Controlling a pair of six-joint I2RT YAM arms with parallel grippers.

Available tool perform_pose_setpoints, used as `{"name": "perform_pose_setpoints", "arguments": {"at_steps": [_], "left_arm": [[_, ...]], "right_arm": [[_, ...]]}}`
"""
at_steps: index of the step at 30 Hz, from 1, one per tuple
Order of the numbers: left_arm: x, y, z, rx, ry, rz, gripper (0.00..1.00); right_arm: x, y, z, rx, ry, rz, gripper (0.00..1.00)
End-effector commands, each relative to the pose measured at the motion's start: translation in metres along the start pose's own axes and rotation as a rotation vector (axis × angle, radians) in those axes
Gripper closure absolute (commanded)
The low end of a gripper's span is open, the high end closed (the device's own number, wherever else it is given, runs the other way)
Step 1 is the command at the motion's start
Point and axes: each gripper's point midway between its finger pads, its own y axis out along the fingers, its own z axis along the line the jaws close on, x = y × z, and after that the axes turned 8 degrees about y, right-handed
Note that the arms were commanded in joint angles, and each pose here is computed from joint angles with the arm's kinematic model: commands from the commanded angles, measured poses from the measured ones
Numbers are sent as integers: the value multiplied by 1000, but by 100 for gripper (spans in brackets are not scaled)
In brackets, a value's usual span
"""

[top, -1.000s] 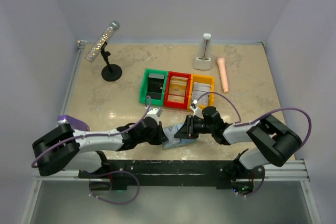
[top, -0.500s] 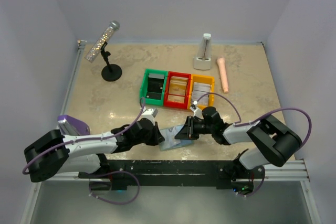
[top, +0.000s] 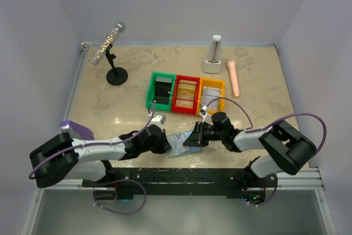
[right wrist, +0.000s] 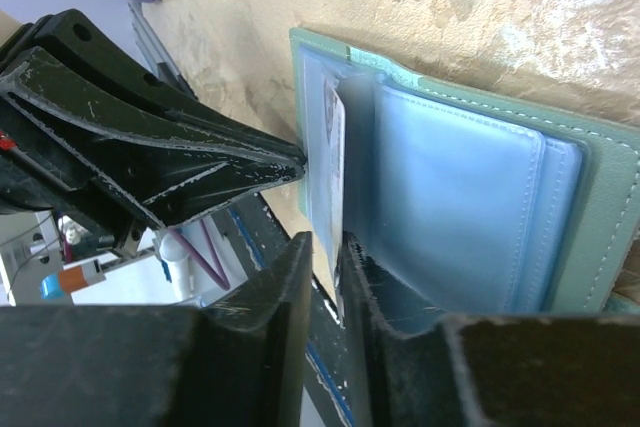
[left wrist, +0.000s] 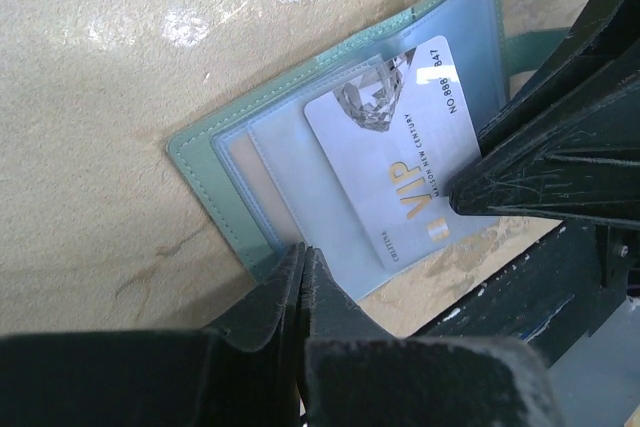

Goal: Take the credit cards out of the card holder
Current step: Remove the credit card from the card holder.

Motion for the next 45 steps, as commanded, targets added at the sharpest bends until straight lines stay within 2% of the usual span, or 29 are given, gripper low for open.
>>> {"name": "perform_pose_setpoints", "arguments": {"at_steps": [1, 12, 20, 45], "left_arm": [[4, 2, -2, 4, 0, -19, 100], [1, 4, 3, 23, -14, -12, 100], [-1, 3, 7, 36, -28, -13, 100], [4, -1, 7, 37, -28, -35, 100]], "right_arm": [[7, 0, 15, 35, -43, -29, 83], [8, -4, 13, 15, -48, -38, 89], [8, -5, 13, 5, -47, -40, 100], [16, -43, 10, -98, -111, -132, 100]]}}
